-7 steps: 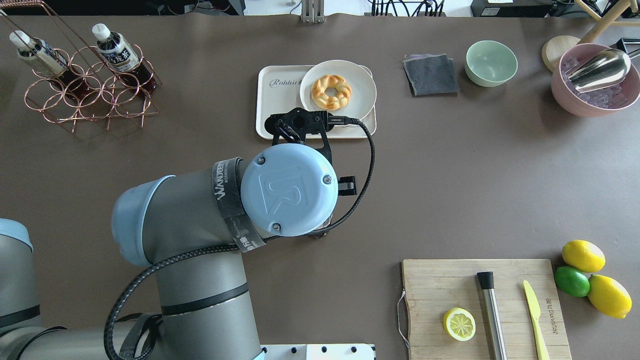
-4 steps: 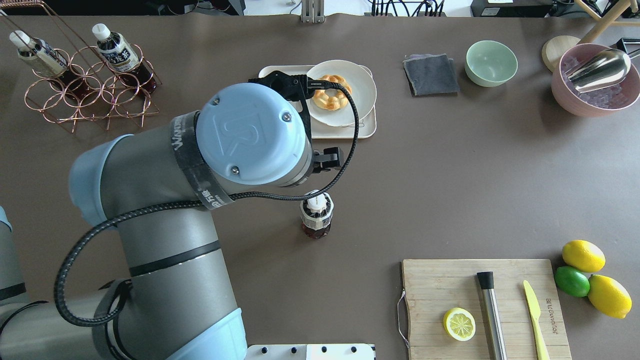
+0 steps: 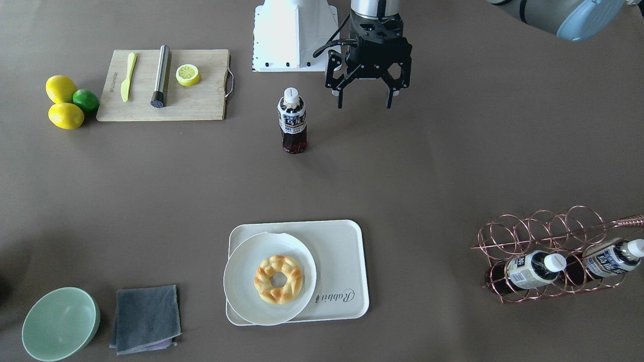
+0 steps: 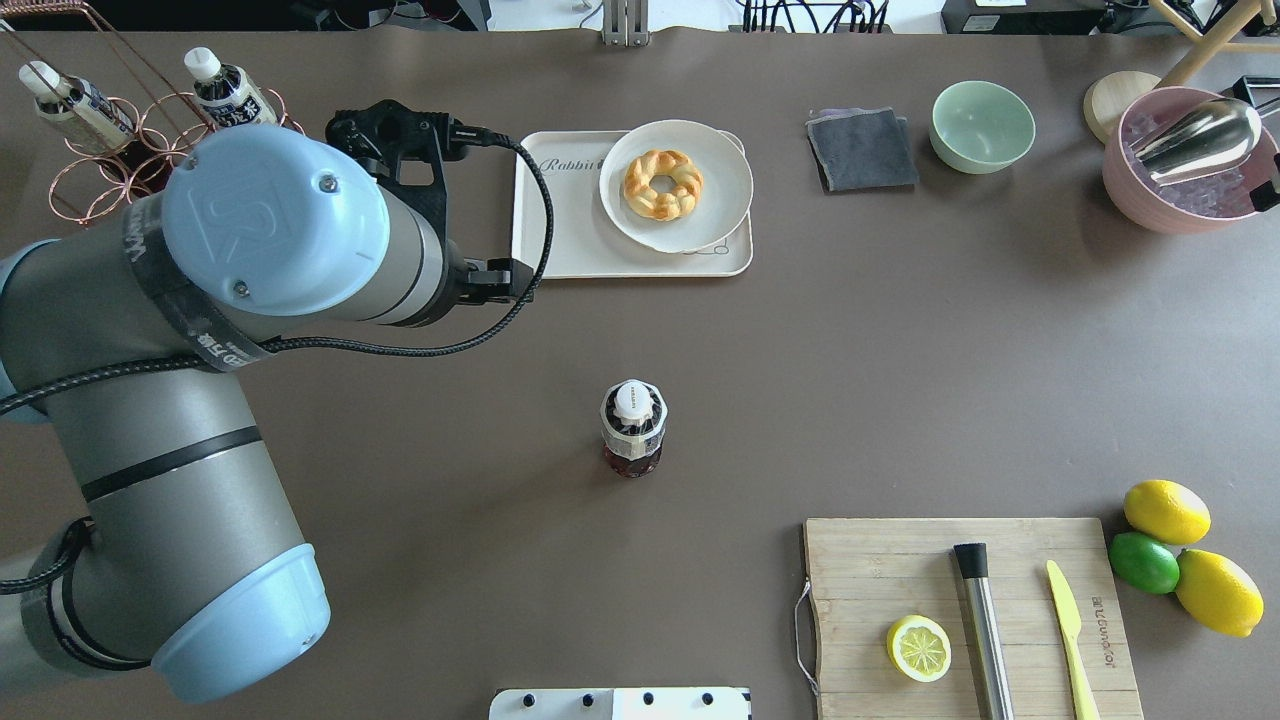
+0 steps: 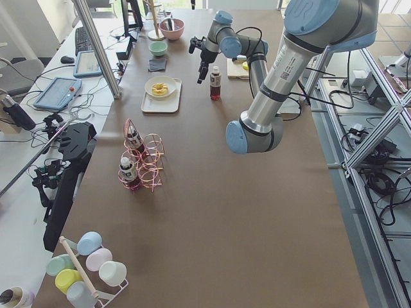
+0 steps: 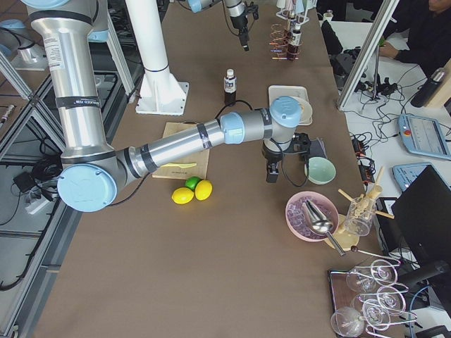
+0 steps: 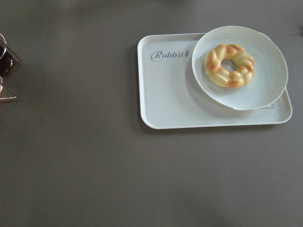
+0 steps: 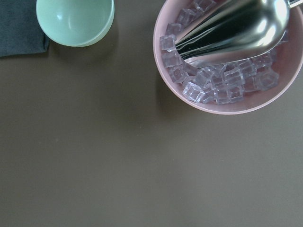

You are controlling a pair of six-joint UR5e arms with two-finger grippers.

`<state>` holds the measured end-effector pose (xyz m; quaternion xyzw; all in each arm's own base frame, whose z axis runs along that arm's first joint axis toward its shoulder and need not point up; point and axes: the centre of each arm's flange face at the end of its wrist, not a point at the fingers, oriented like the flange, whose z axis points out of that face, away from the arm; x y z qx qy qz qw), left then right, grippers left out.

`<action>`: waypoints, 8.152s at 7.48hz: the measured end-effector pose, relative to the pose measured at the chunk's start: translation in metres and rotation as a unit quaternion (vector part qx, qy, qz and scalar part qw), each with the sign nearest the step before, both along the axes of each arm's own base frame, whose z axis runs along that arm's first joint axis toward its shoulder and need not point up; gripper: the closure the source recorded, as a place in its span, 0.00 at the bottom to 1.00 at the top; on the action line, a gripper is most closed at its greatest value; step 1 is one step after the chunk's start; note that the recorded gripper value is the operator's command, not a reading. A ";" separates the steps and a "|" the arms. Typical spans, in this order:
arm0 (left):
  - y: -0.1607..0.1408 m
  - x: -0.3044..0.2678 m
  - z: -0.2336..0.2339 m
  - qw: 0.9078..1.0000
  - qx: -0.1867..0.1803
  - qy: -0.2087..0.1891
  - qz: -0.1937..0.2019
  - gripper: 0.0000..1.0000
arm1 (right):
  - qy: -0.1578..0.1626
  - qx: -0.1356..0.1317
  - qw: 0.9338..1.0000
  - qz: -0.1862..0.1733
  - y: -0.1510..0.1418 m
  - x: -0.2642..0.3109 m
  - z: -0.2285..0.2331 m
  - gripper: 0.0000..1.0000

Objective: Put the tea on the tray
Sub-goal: 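Set the bottle upright on the table and open the left gripper, then withdraw the left arm to the rack while the right arm reaches toward the bottle, then lower the right gripper onto the bottle cap and grasp it, then lift the bottle with the right gripper and lower it onto the tray beside the plate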

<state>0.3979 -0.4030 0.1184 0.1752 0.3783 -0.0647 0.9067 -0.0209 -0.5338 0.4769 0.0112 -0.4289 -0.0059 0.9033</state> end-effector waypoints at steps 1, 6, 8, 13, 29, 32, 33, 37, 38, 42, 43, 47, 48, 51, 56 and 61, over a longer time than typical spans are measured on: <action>-0.007 -0.002 0.031 1.000 -0.010 -0.010 -0.027 0.02 | -0.003 0.002 1.000 -0.005 0.001 -0.015 -0.014 0.00; -0.034 -0.009 0.077 0.994 0.007 -0.035 -0.101 0.02 | -0.018 0.002 1.000 -0.004 -0.009 -0.095 -0.103 0.00; -0.049 -0.032 0.093 0.993 0.003 -0.044 -0.113 0.02 | -0.018 -0.003 1.000 0.004 -0.013 -0.132 -0.140 0.00; -0.075 -0.141 0.185 0.996 0.025 -0.070 -0.053 0.02 | -0.014 -0.005 1.000 0.016 -0.004 -0.214 -0.210 0.00; -0.137 -0.443 0.397 0.987 -0.139 -0.027 0.074 0.02 | -0.004 -0.044 0.996 0.076 0.186 -0.433 -0.436 0.00; -0.140 -0.444 0.402 0.987 -0.140 -0.028 0.079 0.02 | 0.025 -0.022 0.998 0.062 0.174 -0.460 -0.430 0.00; -0.140 -0.444 0.402 0.987 -0.139 -0.028 0.079 0.02 | 0.035 -0.005 0.998 0.053 0.170 -0.462 -0.424 0.00; -0.141 -0.443 0.404 0.987 -0.138 -0.029 0.080 0.02 | 0.014 0.023 0.999 0.037 0.168 -0.476 -0.388 0.00; -0.142 -0.443 0.406 0.987 -0.137 -0.029 0.080 0.02 | 0.010 0.026 0.999 0.036 0.168 -0.479 -0.384 0.00; -0.149 -0.441 0.423 0.988 -0.127 -0.030 0.081 0.02 | 0.006 0.030 0.999 0.040 0.167 -0.480 -0.387 0.37; -0.149 -0.441 0.426 0.988 -0.126 -0.030 0.082 0.02 | 0.006 0.030 0.999 0.042 0.167 -0.480 -0.388 0.52; -0.151 -0.440 0.429 0.988 -0.125 -0.030 0.082 0.02 | 0.009 0.033 0.998 0.052 0.164 -0.478 -0.388 1.00; -0.152 -0.439 0.428 0.988 -0.125 -0.030 0.082 0.02 | 0.010 0.035 0.998 0.055 0.163 -0.477 -0.388 1.00; -0.152 -0.439 0.428 0.988 -0.125 -0.030 0.082 0.02 | 0.005 0.033 0.997 0.074 0.141 -0.452 -0.420 1.00; -0.151 -0.439 0.431 0.988 -0.128 -0.030 0.082 0.02 | 0.025 0.024 0.996 0.085 0.035 -0.452 -0.486 1.00; -0.152 -0.440 0.456 0.988 -0.129 -0.030 0.081 0.02 | 0.031 0.041 0.994 0.101 -0.104 -0.503 -0.489 1.00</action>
